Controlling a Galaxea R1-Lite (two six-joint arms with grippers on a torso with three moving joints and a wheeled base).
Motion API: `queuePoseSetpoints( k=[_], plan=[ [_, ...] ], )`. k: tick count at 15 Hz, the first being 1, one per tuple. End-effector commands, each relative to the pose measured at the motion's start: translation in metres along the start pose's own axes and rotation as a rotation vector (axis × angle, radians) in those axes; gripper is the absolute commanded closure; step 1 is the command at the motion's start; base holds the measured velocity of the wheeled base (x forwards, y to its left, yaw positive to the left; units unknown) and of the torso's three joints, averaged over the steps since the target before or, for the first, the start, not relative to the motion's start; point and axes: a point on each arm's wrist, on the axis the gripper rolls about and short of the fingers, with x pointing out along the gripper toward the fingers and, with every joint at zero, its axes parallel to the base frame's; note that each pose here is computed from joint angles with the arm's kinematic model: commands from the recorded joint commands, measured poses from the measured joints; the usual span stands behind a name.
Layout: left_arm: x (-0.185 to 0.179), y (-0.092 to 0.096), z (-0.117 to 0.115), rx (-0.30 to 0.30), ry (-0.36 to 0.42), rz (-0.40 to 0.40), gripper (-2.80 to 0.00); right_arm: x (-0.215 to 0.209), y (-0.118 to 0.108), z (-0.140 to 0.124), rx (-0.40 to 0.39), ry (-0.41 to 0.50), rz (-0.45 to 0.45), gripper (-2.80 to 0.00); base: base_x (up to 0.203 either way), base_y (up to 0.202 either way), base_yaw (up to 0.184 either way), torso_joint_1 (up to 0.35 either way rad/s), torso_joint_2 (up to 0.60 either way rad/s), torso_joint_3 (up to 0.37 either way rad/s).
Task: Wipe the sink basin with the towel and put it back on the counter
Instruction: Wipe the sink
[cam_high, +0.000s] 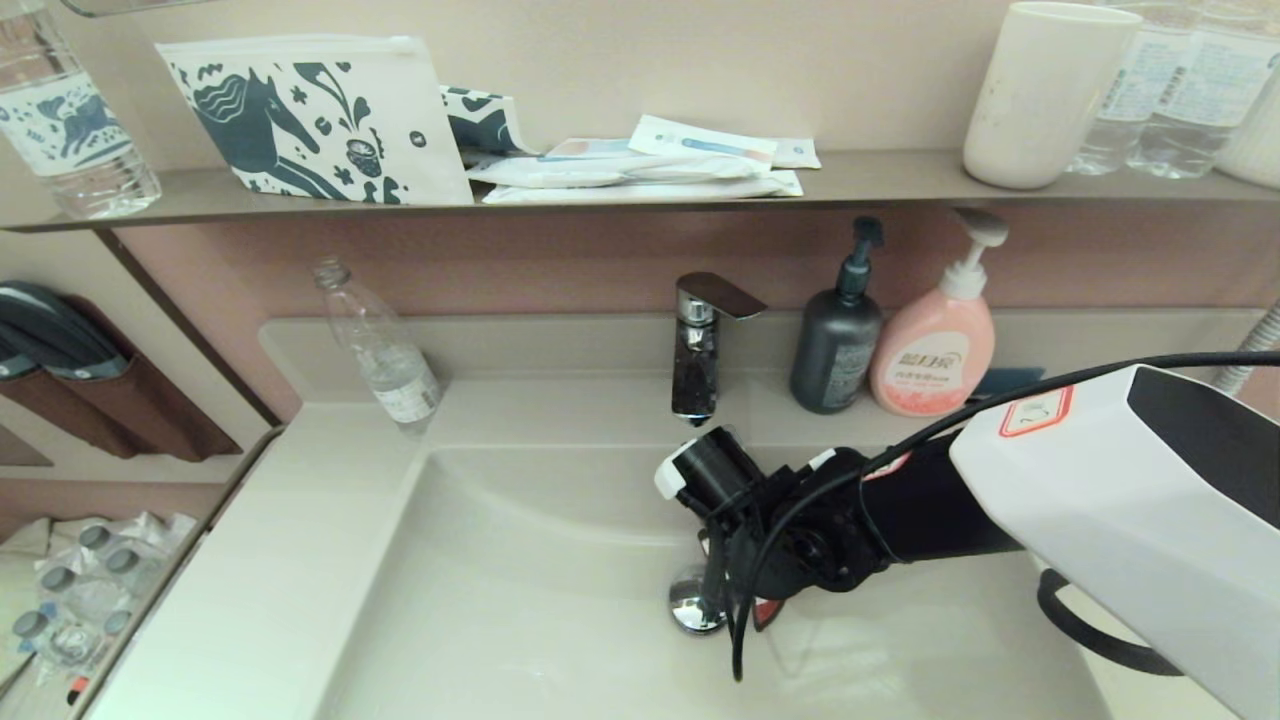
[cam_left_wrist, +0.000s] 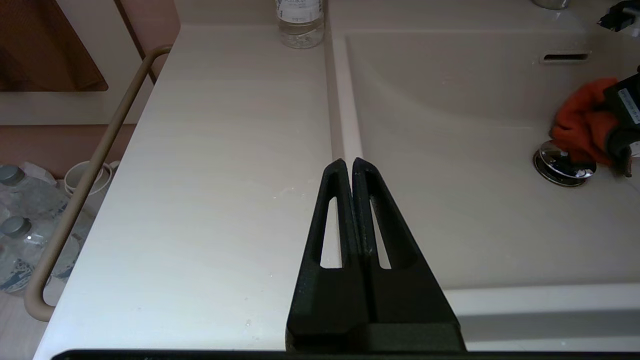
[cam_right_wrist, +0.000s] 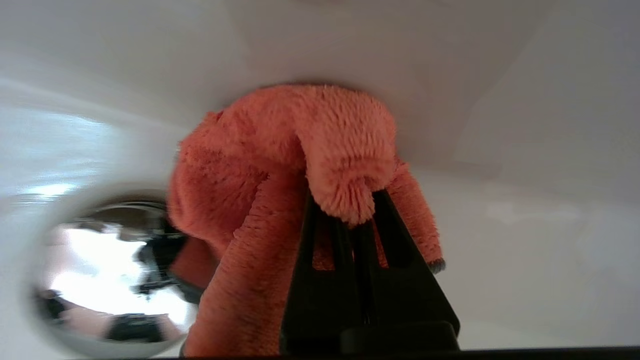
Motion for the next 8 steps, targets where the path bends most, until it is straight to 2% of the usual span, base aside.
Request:
queuePoseSetpoints(
  k=[1,5,8],
  plan=[
    [0.0,0.0,0.0,0.0,0.0,-0.001,0.0,0.001,-0.013,-0.003,0.01,0.017,-0.026,0.0,0.0,0.0,0.0,0.0,0.0,0.0],
    [0.0,0.0,0.0,0.0,0.0,0.0,0.0,-0.003,-0.037,-0.001,0.048,0.022,-0.052,0.0,0.0,0.0,0.0,0.0,0.0,0.0],
    [0.0,0.0,0.0,0.0,0.0,0.0,0.0,-0.007,-0.024,-0.008,0.012,0.029,-0.031,0.0,0.0,0.0,0.0,0.0,0.0,0.0]
  ],
)
